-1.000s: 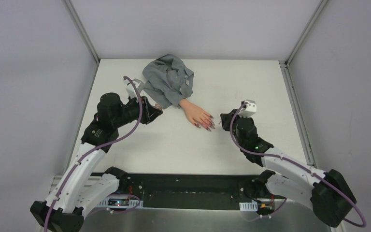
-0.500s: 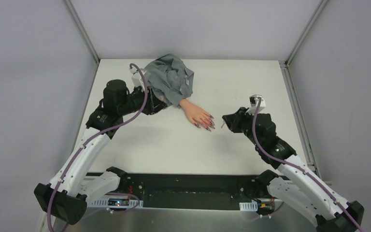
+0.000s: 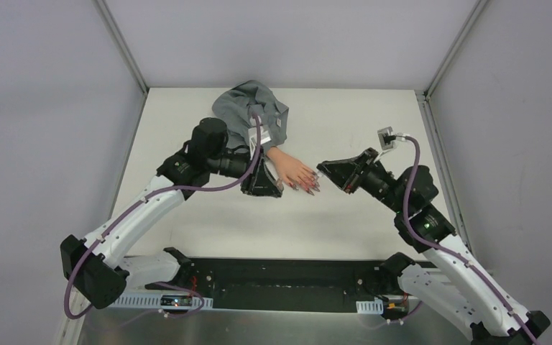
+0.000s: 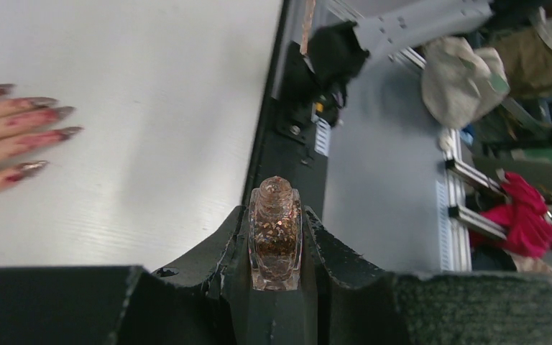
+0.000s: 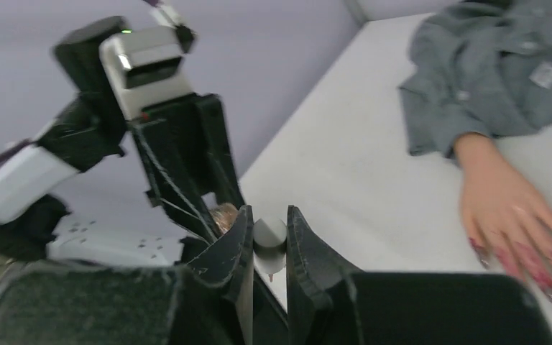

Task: Paint the nails
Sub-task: Close the nail polish bottle.

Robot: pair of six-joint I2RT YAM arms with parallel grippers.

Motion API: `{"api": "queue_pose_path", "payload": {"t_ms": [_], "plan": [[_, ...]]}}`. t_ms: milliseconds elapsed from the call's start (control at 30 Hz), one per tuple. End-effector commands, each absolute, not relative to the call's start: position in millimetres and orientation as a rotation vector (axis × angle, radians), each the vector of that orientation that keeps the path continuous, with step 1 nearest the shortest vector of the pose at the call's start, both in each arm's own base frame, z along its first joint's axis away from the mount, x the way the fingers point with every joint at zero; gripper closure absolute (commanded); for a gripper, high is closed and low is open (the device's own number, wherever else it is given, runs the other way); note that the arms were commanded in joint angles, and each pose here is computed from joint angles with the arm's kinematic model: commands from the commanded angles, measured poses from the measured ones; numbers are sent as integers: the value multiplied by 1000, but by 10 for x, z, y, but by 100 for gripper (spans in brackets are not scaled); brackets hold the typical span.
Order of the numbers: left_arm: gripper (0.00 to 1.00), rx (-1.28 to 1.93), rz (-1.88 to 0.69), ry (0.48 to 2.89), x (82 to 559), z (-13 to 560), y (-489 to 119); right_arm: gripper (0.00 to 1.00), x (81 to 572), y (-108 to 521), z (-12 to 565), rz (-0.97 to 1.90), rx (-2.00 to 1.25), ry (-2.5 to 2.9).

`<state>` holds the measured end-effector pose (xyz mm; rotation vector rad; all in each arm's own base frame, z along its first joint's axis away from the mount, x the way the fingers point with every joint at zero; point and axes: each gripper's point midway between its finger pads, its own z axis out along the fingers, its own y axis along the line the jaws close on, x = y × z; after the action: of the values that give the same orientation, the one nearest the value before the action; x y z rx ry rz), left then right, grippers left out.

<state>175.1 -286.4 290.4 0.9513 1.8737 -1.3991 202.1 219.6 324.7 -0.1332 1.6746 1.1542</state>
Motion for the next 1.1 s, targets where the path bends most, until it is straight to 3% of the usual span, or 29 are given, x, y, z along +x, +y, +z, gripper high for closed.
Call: {"api": "queue_pose_path", "payload": {"t_ms": [0, 333, 1067], "plan": [[100, 1200, -1586, 1692, 1158, 3069, -2907, 100, 1458, 2469, 3861, 1540, -371, 1459], [100, 1253, -1572, 1646, 956, 3054, -2918, 100, 1364, 2679, 3963, 1725, -389, 1486], [100, 1237, -1611, 1621, 946, 3047, -2980, 100, 1393, 2984, 3842, 1745, -428, 1522]]}}
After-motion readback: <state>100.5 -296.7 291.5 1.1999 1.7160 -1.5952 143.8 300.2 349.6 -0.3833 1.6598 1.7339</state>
